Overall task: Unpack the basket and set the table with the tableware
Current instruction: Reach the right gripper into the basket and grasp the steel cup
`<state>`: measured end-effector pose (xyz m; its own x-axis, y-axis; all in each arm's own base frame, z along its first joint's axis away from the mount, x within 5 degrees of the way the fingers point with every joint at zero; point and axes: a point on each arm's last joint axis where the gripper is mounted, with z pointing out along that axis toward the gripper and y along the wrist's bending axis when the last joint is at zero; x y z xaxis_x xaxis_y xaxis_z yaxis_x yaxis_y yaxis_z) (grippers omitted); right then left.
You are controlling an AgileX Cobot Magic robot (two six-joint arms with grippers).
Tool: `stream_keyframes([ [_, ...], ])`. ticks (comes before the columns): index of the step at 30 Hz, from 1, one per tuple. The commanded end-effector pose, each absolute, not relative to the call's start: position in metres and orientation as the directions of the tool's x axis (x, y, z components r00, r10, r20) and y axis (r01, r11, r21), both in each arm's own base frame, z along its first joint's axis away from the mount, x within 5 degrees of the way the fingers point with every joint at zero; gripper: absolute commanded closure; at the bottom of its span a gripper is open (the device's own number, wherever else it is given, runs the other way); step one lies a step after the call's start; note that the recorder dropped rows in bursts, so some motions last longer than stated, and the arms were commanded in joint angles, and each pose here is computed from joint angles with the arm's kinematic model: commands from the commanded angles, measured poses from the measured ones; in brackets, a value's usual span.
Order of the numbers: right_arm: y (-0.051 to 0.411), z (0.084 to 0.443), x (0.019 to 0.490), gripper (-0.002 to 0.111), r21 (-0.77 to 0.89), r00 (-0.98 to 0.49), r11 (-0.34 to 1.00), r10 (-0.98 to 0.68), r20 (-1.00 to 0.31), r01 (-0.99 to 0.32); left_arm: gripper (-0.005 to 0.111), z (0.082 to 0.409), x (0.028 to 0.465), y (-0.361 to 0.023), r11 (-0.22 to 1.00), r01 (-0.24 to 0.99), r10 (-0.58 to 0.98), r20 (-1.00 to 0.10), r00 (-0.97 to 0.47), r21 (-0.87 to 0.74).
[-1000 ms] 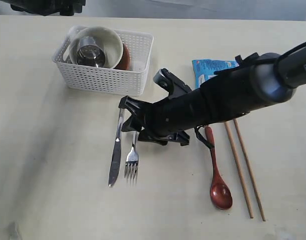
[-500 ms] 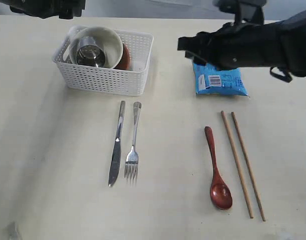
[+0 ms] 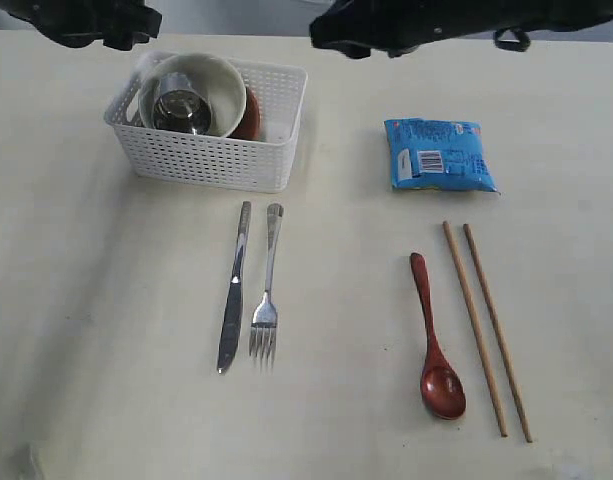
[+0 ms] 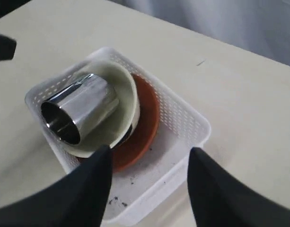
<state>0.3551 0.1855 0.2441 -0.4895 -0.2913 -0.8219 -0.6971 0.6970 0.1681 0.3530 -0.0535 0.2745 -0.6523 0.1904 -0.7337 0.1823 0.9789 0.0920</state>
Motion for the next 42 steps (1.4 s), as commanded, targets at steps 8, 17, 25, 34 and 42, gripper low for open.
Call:
stream_keyframes([
  [8,0.288,0.178,0.358,0.06,-0.283,-0.125,0.476,-0.659,-0.741,-0.833,0.036,0.278,0.353,-0.047,0.979,0.164,0.201,-0.747,-0.634,0.124],
  [17,0.318,0.177,0.358,0.06,-0.373,-0.051,0.478,-0.667,-0.744,-0.795,0.036,0.275,0.353,0.008,0.997,-0.072,-0.021,-0.73,-0.683,0.038],
  [25,0.329,0.166,0.369,0.06,-0.366,-0.051,0.477,-0.66,-0.75,-0.799,0.036,0.275,0.354,0.012,0.996,-0.087,-0.036,-0.734,-0.678,0.031],
  [34,0.334,0.152,0.374,0.06,-0.364,-0.059,0.477,-0.666,-0.744,-0.8,0.036,0.276,0.354,0.012,0.996,-0.088,-0.039,-0.737,-0.675,0.028],
  [42,0.333,0.154,0.378,0.1,-0.39,-0.059,0.506,-0.664,-0.745,-0.77,0.036,0.276,0.354,0.012,0.996,-0.088,-0.039,-0.739,-0.673,0.028],
])
